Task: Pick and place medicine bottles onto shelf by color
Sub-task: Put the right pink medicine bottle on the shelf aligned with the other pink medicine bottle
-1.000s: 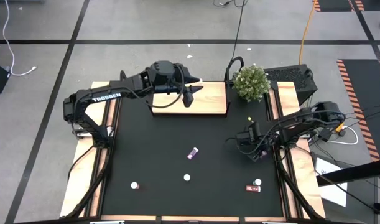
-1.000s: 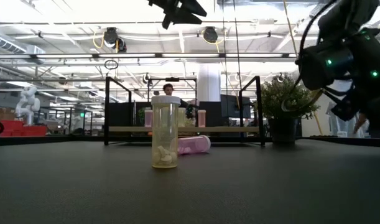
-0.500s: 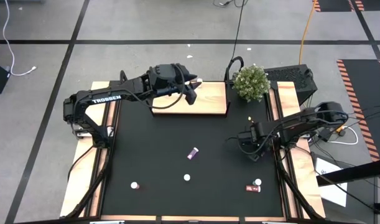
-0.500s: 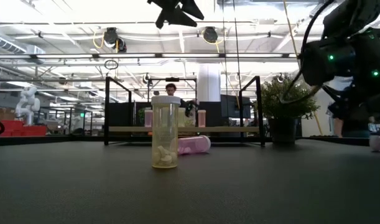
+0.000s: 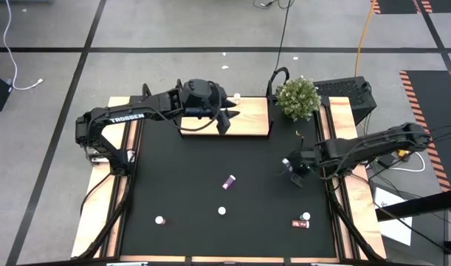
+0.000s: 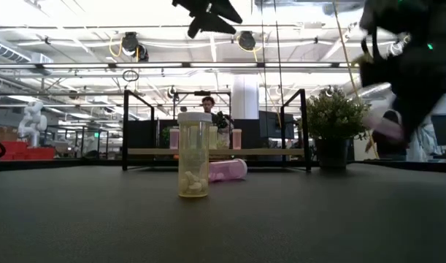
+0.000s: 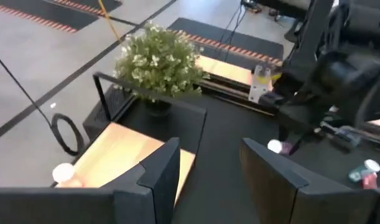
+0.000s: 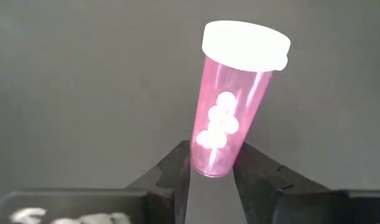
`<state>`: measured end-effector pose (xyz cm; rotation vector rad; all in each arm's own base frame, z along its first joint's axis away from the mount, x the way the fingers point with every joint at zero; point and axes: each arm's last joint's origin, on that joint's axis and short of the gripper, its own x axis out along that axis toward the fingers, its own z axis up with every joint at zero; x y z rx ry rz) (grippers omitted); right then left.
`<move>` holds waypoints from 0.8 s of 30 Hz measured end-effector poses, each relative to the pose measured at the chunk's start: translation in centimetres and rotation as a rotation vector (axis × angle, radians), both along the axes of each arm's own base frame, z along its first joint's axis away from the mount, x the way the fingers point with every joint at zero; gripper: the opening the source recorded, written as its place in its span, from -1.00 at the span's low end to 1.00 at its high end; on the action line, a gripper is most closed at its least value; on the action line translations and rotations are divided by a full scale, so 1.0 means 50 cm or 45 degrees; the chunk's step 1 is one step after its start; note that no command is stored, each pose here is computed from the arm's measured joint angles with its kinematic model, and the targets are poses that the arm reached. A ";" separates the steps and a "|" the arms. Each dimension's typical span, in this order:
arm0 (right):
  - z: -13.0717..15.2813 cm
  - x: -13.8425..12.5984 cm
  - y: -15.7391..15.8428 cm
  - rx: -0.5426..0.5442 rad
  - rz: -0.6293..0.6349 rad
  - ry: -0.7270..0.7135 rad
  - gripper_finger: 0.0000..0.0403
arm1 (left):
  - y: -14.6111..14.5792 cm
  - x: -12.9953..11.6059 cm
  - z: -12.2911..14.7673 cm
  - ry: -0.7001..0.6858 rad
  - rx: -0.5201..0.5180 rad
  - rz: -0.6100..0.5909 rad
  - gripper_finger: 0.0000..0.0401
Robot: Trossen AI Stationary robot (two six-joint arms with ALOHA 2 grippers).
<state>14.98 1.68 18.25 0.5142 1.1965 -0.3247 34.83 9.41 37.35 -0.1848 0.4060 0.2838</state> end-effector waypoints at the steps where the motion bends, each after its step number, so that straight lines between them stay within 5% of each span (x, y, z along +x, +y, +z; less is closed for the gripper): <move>1: 0.010 0.008 0.000 -0.027 0.020 -0.096 -0.50 | 0.000 0.001 -0.003 0.009 -0.002 0.000 -0.16; 9: 0.072 0.083 -0.014 -0.304 0.098 -0.623 -0.50 | -0.030 0.028 -0.030 0.087 0.075 -0.103 -0.16; 17: 0.094 0.182 -0.022 -0.551 0.272 -0.658 -0.49 | -0.055 0.023 -0.046 0.187 0.035 -0.307 0.11; 24: 0.117 0.251 -0.057 -0.672 0.379 -0.642 -0.49 | -0.084 0.020 -0.057 0.288 0.167 -0.486 0.26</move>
